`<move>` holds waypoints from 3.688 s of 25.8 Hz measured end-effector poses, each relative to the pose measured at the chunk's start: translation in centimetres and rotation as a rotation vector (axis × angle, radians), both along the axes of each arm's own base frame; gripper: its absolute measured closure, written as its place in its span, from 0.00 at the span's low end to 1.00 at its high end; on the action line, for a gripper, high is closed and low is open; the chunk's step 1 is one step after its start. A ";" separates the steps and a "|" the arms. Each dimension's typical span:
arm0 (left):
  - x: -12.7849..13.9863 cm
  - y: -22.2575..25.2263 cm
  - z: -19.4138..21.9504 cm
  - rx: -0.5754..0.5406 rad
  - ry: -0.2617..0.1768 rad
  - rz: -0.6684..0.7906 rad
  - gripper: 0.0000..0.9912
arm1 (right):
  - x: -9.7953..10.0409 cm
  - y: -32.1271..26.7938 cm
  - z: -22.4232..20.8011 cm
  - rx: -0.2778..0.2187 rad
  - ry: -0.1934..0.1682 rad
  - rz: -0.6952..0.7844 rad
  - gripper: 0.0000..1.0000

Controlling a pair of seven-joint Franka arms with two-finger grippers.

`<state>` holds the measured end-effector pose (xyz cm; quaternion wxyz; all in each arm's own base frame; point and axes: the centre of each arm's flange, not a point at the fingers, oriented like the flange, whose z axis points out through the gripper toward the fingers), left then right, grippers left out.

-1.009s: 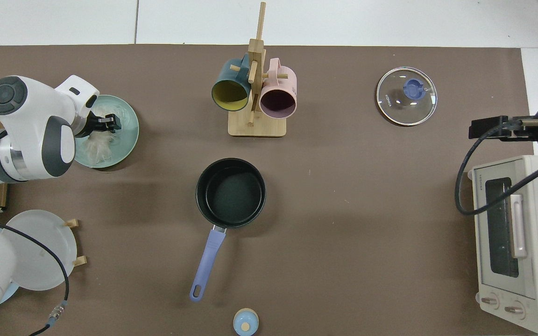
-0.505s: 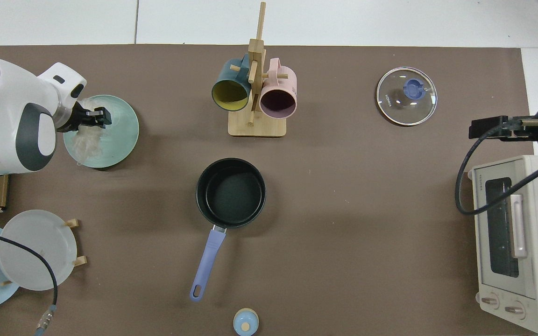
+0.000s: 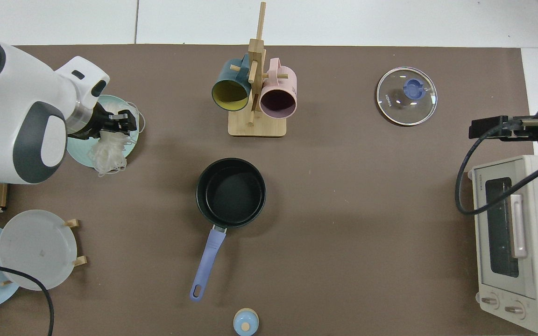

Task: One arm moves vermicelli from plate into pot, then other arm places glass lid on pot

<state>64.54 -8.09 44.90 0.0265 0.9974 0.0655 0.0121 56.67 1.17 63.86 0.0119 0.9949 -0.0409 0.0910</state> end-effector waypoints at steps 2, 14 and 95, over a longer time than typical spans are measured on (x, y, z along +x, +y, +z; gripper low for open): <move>-0.8 -2.3 0.0 -0.008 0.010 0.010 0.53 | 0.0 0.0 0.0 0.000 0.000 0.000 0.00; -7.8 -15.7 0.3 0.016 0.052 0.053 0.54 | 0.0 0.0 0.0 0.000 0.000 0.000 0.00; -1.6 12.0 1.3 0.089 -0.137 -0.193 0.00 | 0.0 0.3 0.0 0.000 0.000 0.005 0.00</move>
